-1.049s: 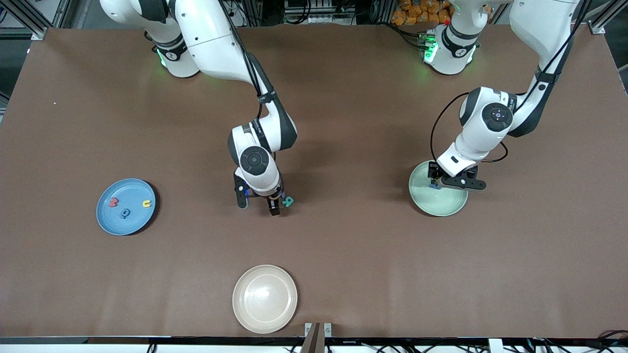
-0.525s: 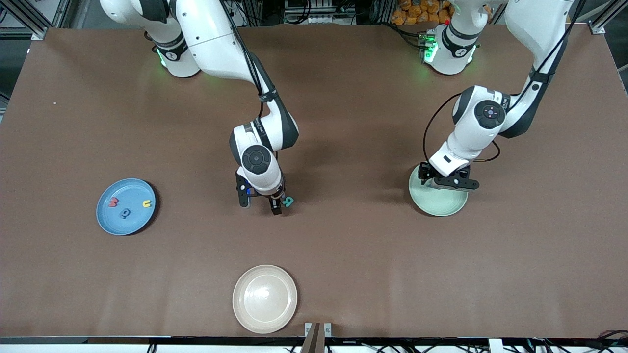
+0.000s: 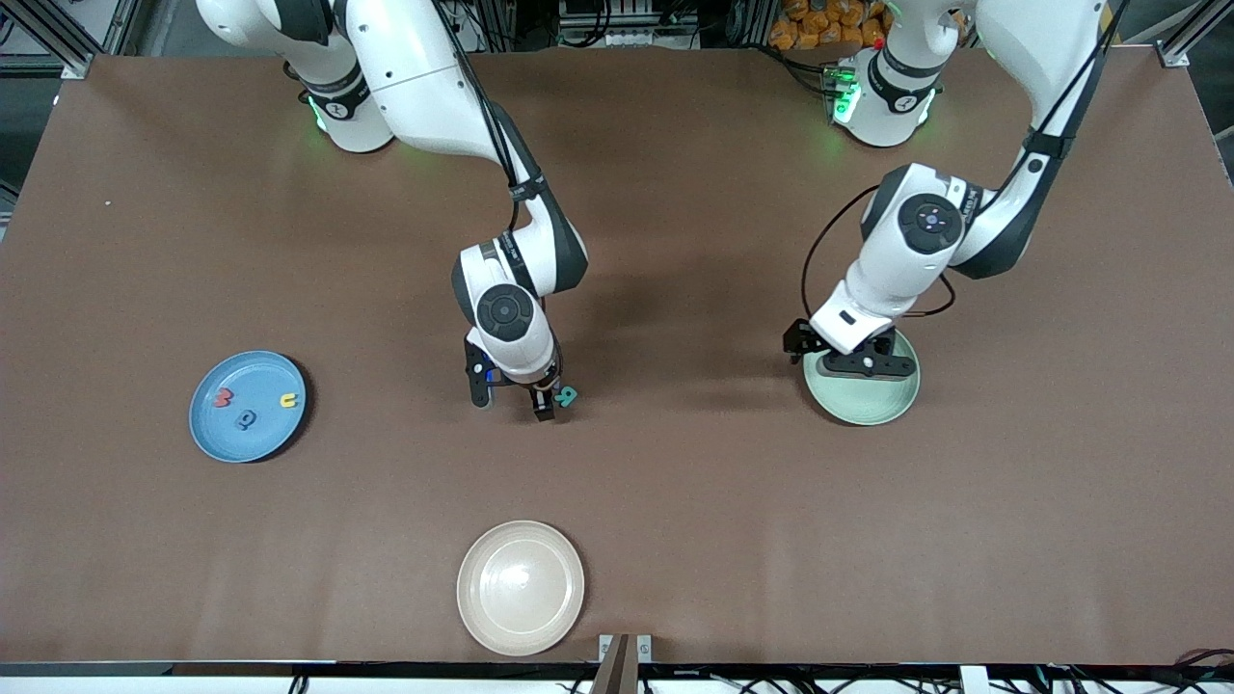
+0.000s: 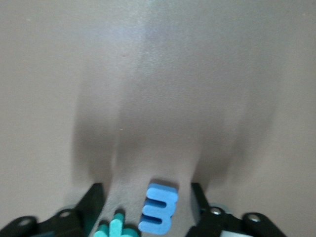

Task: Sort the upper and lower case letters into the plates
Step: 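Grasp the blue m with the right gripper while the left gripper withdraws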

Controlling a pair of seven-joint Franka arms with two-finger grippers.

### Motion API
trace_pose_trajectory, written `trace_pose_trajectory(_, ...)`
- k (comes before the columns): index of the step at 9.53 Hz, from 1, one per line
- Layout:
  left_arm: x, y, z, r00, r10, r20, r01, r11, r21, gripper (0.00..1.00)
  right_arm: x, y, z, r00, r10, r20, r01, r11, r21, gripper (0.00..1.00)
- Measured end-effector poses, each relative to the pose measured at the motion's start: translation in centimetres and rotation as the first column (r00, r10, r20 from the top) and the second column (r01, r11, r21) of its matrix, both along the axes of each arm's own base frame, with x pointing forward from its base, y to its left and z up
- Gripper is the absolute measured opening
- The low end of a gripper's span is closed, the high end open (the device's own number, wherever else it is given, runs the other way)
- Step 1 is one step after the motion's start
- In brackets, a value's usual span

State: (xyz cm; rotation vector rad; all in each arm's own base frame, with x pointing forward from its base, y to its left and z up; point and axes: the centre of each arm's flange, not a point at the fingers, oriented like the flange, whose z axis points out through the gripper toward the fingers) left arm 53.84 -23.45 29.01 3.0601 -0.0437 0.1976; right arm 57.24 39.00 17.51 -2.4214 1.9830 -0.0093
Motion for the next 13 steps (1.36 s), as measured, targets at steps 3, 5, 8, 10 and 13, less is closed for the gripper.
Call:
trace_pose_trajectory(3,1.2,-6.5,-1.3,1.000,0.007,-0.023,-0.008,0.999,-0.048,1.00,0.1,0.3,0.6,1.000,0.000,0.005,0.000,1.000,0.007,0.27)
trace_pose_trajectory(5,2.8,-7.0,-2.4,0.999,0.017,-0.030,-0.019,0.998,-0.067,1.00,0.1,0.4,0.6,1.000,0.001,0.007,-0.001,1.000,0.008,0.28)
trace_pose_trajectory(8,3.5,-7.8,-2.7,1.000,0.014,-0.028,-0.017,0.997,-0.080,1.00,1.5,-0.2,2.0,0.999,0.026,0.047,-0.026,1.000,0.011,0.27)
trace_pose_trajectory(10,3.1,-9.6,-2.2,1.000,-0.001,-0.018,0.000,0.996,-0.087,1.00,4.1,-3.1,5.5,0.995,0.066,0.078,-0.068,0.998,0.012,0.27)
trace_pose_trajectory(13,2.5,-17.9,-2.3,0.990,-0.129,0.056,0.133,0.987,-0.088,1.00,7.1,-10.5,10.8,0.988,0.152,0.023,-0.152,0.988,0.009,0.27)
